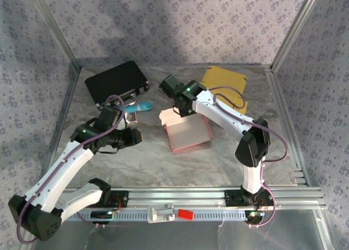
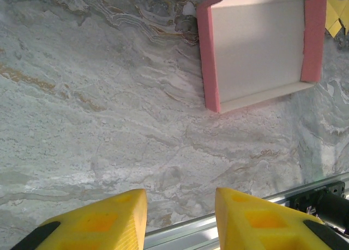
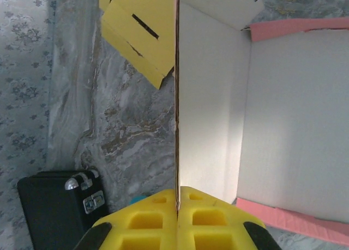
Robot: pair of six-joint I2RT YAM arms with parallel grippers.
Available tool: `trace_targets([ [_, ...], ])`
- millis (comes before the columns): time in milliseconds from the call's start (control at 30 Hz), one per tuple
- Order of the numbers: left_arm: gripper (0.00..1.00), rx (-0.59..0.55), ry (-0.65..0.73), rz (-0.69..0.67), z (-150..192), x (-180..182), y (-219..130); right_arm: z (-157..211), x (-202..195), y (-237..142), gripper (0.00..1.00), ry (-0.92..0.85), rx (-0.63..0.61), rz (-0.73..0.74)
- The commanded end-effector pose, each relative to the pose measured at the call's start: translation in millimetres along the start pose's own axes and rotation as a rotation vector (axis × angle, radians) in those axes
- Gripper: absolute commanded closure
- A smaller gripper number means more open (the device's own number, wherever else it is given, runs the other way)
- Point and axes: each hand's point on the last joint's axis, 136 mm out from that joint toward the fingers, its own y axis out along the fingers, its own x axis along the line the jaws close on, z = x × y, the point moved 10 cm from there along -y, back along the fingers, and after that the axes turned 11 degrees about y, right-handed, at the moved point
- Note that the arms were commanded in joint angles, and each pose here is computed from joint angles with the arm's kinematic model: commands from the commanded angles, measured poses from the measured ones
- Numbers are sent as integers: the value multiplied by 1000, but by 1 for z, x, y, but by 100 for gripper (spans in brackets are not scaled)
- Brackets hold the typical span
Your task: Fold the paper box
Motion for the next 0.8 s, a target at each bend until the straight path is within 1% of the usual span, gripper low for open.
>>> trace_targets([
  [0,63,10,17,17,2,-3,-4,-5,-4,1,95,371,-32,12],
  [67,62,8,13,17,0,-3,-1,-9,-4,1,82,360,-23,21],
  [167,60,6,13,19,-3,-2,7,-17,-7,4,70,324,1,27],
  [267,57,-7,30,28,-10,-4,16,-31,-8,3,61,243,26,-1],
  [333,55,-23,49,24,-16,-7,21,-49,-3,-7,60,123,35,-23],
  [433,53,-57,79,23,-28,-12,27,-82,15,-36,57,-146,21,-102],
  [467,52,-66,97,20,-31,-14,30,-93,22,-47,54,-270,2,-149],
  [533,52,-74,139,24,-37,-20,37,-111,35,-62,52,-544,6,-250],
  [567,51,-69,162,12,-39,-22,41,-118,39,-62,52,-713,67,-311],
  [600,51,-84,189,13,-44,-27,44,-125,41,-61,52,-845,135,-369],
  [667,52,-88,238,1,-50,-33,51,-151,34,-52,53,-1048,256,-429],
  [700,52,-93,256,-9,-53,-35,53,-159,29,-48,53,-1132,296,-440],
  [767,53,-105,286,-28,-60,-39,59,-174,13,-34,53,-1273,328,-400],
])
